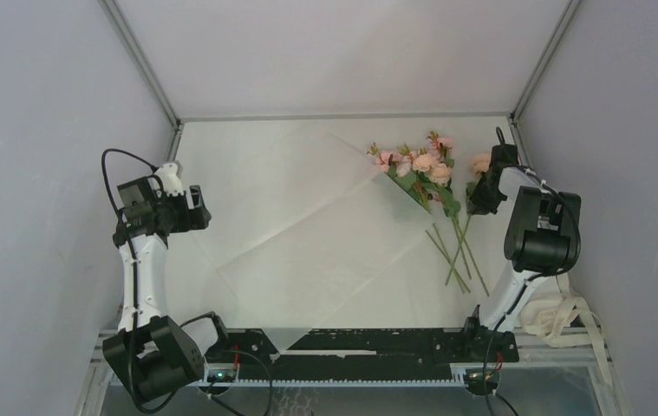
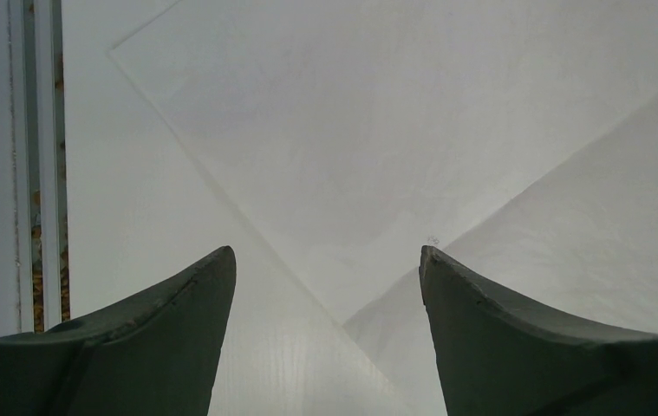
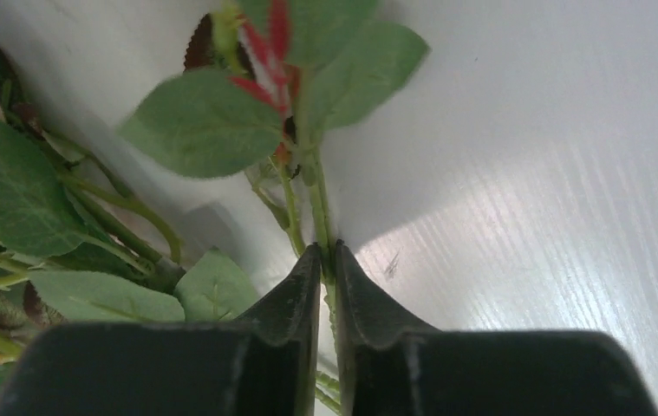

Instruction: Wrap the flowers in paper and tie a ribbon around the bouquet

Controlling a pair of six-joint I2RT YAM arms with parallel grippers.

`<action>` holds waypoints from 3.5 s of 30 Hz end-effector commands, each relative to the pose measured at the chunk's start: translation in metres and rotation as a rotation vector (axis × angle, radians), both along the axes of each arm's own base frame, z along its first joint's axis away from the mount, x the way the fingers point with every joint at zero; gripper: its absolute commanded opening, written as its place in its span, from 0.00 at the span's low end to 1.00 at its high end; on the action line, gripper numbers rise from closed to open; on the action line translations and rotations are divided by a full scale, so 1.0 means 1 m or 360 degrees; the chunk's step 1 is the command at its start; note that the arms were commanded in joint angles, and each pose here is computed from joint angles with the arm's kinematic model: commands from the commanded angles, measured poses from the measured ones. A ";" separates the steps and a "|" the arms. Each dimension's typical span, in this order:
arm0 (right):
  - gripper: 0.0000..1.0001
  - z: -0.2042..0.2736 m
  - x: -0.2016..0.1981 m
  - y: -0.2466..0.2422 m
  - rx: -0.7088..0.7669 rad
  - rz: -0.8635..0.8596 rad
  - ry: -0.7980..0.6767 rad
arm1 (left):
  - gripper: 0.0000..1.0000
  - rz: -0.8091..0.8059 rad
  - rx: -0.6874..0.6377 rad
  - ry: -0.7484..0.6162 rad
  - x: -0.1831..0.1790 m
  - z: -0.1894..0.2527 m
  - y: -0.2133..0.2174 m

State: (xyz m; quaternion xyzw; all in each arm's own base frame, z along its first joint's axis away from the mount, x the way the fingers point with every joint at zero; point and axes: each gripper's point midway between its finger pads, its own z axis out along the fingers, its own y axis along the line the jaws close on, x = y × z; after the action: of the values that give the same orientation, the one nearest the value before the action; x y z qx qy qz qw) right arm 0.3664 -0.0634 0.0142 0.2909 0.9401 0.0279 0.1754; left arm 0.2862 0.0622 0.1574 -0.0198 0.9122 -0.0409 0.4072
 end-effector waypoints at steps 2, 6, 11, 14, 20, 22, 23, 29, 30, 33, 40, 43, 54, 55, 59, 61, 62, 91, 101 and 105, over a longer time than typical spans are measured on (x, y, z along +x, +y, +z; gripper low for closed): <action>0.10 0.025 0.009 -0.047 -0.0404 -0.0024 -0.0018 | 0.82 -0.0050 0.0010 -0.0017 -0.001 0.000 -0.004; 0.00 0.109 0.010 -0.091 -0.0832 -0.0215 -0.0265 | 0.82 -0.0057 -0.0007 -0.0016 0.000 -0.001 -0.006; 0.00 0.235 -0.005 -0.110 -0.1263 -0.0483 -0.0697 | 0.82 -0.0055 -0.0001 -0.0018 -0.001 0.000 -0.007; 0.00 0.315 -0.024 -0.101 -0.1574 -0.0585 -0.0979 | 0.82 -0.0059 0.0006 -0.0030 -0.001 0.002 -0.008; 0.00 0.428 -0.062 -0.064 -0.1892 -0.0693 -0.1468 | 0.82 -0.0070 0.0005 -0.0024 -0.002 0.001 -0.009; 0.00 0.446 -0.071 -0.060 -0.1944 -0.0705 -0.1532 | 0.82 -0.0074 0.0008 -0.0024 -0.003 0.001 -0.009; 0.00 0.452 -0.073 -0.058 -0.1960 -0.0701 -0.1557 | 0.82 -0.0075 0.0010 -0.0024 -0.003 0.001 -0.009; 0.00 0.453 -0.026 0.059 -0.1257 0.0205 -0.2024 | 0.82 -0.0086 -0.0006 -0.0020 -0.002 0.000 -0.011; 0.00 0.443 -0.020 0.092 -0.1003 0.0391 -0.2057 | 0.82 -0.0085 -0.0011 -0.0018 -0.001 0.001 -0.011; 0.00 0.409 -0.007 0.204 -0.0246 0.0860 -0.2027 | 0.82 -0.0090 -0.0014 -0.0005 -0.001 0.001 -0.013; 0.00 0.307 0.011 0.400 0.0535 0.1250 -0.1489 | 0.82 -0.0108 0.0022 0.0022 -0.007 -0.004 -0.013; 0.00 0.279 0.022 0.458 0.0644 0.1318 -0.1290 | 0.82 -0.0114 0.0018 0.0041 -0.008 -0.008 -0.014; 0.00 0.145 0.083 0.515 0.0496 0.1144 -0.0966 | 0.82 -0.0150 -0.0001 0.0079 -0.008 -0.017 -0.017; 0.00 0.137 0.087 0.516 0.0484 0.1157 -0.0975 | 0.82 -0.0153 -0.0003 0.0081 -0.008 -0.017 -0.018; 0.35 0.116 0.102 0.512 0.0403 0.1243 -0.0935 | 0.82 -0.0153 -0.0009 0.0089 -0.006 -0.018 -0.018; 0.58 0.119 0.110 0.494 0.0314 0.1270 -0.0876 | 0.82 -0.0155 -0.0010 0.0091 -0.007 -0.019 -0.018; 0.62 0.127 0.114 0.482 0.0265 0.1284 -0.0866 | 0.82 -0.0157 -0.0006 0.0090 -0.008 -0.019 -0.018; 0.38 0.056 -0.022 0.080 -0.0155 0.0662 0.0083 | 0.82 -0.0173 -0.0002 0.0086 -0.010 -0.017 -0.023; 0.42 0.021 -0.025 0.091 -0.0190 0.0779 0.0229 | 0.82 -0.0172 0.0001 0.0097 -0.011 -0.019 -0.022; 0.42 0.005 -0.026 0.092 -0.0223 0.0811 0.0295 | 0.82 -0.0175 -0.0006 0.0106 -0.010 -0.021 -0.023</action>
State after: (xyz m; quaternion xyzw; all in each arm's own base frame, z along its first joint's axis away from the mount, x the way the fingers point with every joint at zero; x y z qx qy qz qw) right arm 0.3294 0.0306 0.0240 0.0517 0.9950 -0.0019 0.0856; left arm 0.2778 0.0442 0.1388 0.0163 0.9270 -0.0586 0.3700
